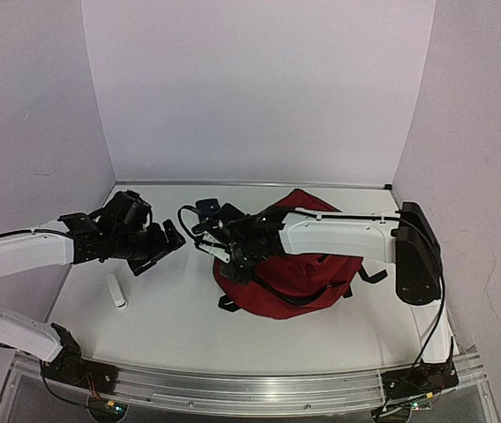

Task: Pack the student bag
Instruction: Adjust the student bag at the center of the board.

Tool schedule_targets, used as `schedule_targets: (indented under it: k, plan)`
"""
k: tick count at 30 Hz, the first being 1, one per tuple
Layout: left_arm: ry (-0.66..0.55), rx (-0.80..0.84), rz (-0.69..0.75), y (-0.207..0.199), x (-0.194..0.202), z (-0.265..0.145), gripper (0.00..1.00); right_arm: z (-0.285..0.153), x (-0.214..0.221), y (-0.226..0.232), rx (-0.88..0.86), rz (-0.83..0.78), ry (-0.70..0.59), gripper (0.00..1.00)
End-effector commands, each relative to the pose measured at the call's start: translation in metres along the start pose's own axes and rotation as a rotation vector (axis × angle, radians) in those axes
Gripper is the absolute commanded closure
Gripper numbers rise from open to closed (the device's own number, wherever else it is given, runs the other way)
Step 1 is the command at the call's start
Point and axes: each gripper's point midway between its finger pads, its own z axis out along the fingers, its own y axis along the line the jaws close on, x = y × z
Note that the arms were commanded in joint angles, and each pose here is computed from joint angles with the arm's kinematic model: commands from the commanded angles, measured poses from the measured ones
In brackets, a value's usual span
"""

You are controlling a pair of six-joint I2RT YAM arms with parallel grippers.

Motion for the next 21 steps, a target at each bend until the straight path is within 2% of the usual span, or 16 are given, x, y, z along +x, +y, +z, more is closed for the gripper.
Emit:
schedule_targets:
  k: [1,3,8,13,21]
  plan:
    - [0.004,0.012,0.032,-0.008,-0.003,0.01,0.02,-0.038,-0.029,-0.021,-0.147,0.214,-0.154,0.73]
    - [0.006,0.014,0.049,-0.011,-0.004,0.016,0.02,-0.035,-0.021,-0.027,-0.24,0.303,-0.154,0.78]
    - [0.015,0.048,0.044,-0.024,-0.004,0.035,0.06,-0.026,0.002,-0.04,-0.443,0.504,-0.145,0.98]
    - [0.043,0.082,0.065,-0.041,-0.001,0.054,0.11,-0.042,0.003,-0.061,-0.603,0.711,-0.282,1.0]
    - [0.05,0.028,0.188,-0.07,0.014,0.079,0.2,-0.054,0.015,-0.111,-0.677,1.003,-0.489,1.0]
